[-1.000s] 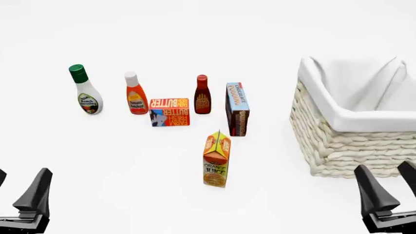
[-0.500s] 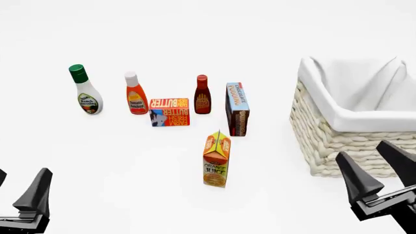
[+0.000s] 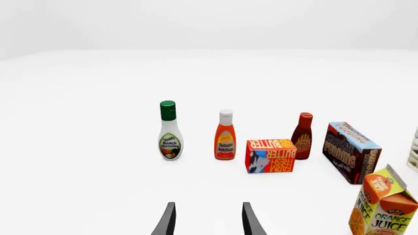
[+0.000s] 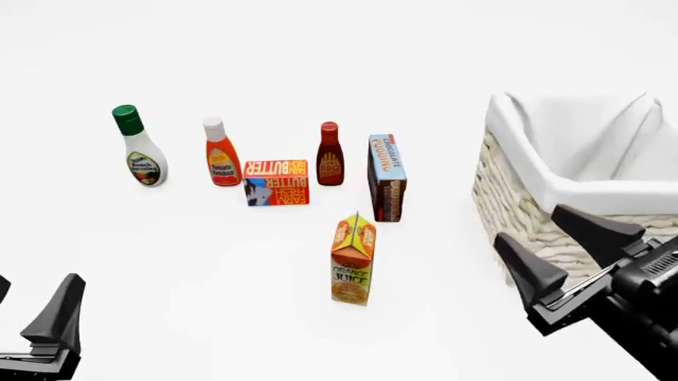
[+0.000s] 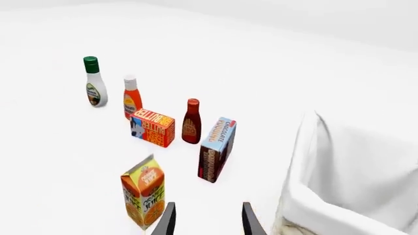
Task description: Pick the orange juice and place it in the basket.
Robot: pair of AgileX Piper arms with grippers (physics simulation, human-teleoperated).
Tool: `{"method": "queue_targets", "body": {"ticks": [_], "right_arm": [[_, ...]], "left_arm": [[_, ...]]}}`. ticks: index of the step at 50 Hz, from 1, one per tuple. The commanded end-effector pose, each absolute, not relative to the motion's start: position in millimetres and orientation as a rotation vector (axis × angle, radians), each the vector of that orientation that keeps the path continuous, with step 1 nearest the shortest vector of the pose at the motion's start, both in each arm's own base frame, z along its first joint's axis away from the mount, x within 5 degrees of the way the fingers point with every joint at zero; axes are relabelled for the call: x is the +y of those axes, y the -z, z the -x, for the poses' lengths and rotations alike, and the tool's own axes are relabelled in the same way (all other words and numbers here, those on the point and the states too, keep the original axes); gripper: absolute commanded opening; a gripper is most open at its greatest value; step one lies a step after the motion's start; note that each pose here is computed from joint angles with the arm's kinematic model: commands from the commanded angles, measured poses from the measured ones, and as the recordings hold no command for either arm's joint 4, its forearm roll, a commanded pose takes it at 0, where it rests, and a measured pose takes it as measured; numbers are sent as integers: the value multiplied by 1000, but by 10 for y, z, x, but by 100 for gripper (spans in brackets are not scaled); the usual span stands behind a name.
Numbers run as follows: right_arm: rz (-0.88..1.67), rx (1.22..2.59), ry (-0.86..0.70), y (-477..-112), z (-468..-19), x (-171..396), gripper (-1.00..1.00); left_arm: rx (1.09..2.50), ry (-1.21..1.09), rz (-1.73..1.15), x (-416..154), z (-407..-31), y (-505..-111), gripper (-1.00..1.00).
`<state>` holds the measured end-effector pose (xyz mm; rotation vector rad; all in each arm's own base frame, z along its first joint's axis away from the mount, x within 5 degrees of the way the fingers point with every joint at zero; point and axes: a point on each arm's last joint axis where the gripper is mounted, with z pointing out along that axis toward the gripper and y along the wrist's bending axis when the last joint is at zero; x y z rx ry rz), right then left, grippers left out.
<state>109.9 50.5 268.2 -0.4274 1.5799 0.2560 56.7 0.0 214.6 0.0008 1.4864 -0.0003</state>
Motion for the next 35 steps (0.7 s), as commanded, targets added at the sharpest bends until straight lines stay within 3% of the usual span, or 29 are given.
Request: {"method": "queue_targets", "body": {"ticks": [1, 35], "right_arm": [[527, 1615, -303, -2753, -1238, 704, 100], [579, 1729, -480, -3298, -1479, 1148, 100]], "left_arm": [[1486, 0, -1, 0, -570, -2147, 100], [1487, 0, -1, -1, -570, -2145, 100]]}}
